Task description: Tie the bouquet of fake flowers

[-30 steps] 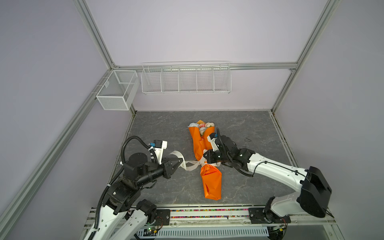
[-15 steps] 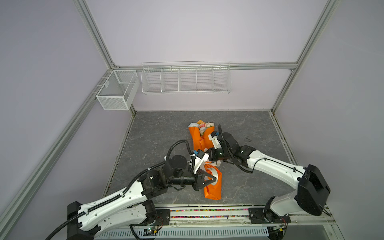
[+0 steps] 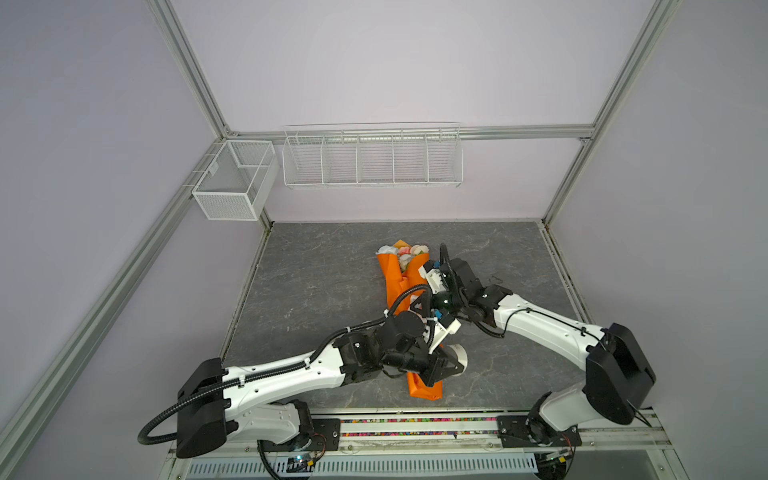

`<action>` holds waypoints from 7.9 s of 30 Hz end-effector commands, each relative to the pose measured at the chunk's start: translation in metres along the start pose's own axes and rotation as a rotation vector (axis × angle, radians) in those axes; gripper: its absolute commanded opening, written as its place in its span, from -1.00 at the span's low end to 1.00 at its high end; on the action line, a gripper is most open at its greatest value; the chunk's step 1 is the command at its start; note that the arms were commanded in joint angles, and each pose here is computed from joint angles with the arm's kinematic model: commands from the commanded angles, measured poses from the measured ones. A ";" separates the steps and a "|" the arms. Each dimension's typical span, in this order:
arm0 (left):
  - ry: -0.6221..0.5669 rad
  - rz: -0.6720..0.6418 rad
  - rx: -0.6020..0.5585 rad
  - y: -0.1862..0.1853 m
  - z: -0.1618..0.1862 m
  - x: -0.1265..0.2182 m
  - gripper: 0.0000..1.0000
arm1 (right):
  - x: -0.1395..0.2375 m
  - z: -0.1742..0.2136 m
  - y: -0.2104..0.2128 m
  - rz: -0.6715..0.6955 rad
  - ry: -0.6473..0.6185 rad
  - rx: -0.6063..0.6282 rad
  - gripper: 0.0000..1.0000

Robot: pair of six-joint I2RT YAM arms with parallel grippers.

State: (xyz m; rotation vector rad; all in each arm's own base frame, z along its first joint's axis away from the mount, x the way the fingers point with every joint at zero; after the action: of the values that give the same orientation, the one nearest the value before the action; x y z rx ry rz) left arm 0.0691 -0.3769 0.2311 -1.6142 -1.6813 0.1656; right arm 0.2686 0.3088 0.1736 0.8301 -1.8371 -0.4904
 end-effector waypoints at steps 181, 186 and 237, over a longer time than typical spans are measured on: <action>-0.405 -0.441 0.673 0.214 0.067 0.133 -1.00 | 0.062 0.114 -0.084 0.625 0.135 0.209 -0.86; -0.419 -0.496 0.692 0.219 0.078 0.138 -1.00 | 0.062 0.107 -0.081 0.591 0.105 0.175 -0.87; -0.416 -0.567 0.538 0.200 0.084 0.158 -0.24 | 0.052 0.091 -0.051 0.439 0.110 0.243 -0.86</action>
State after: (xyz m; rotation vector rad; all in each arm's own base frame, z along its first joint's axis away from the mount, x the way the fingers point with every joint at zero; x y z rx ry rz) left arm 0.1879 -0.1521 0.1023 -0.5657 -2.0603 0.6567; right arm 0.1876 0.2278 0.1315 0.5412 -1.9300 0.0565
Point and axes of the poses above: each gripper's point midway between its finger pads, its own x axis back along the fingers, its own y axis along the line the jaws close on, z = x × y, the point moved 2 cm from there along x, back along the fingers, and after that the axes turned 4 degrees about -x, right-handed, at the moved point
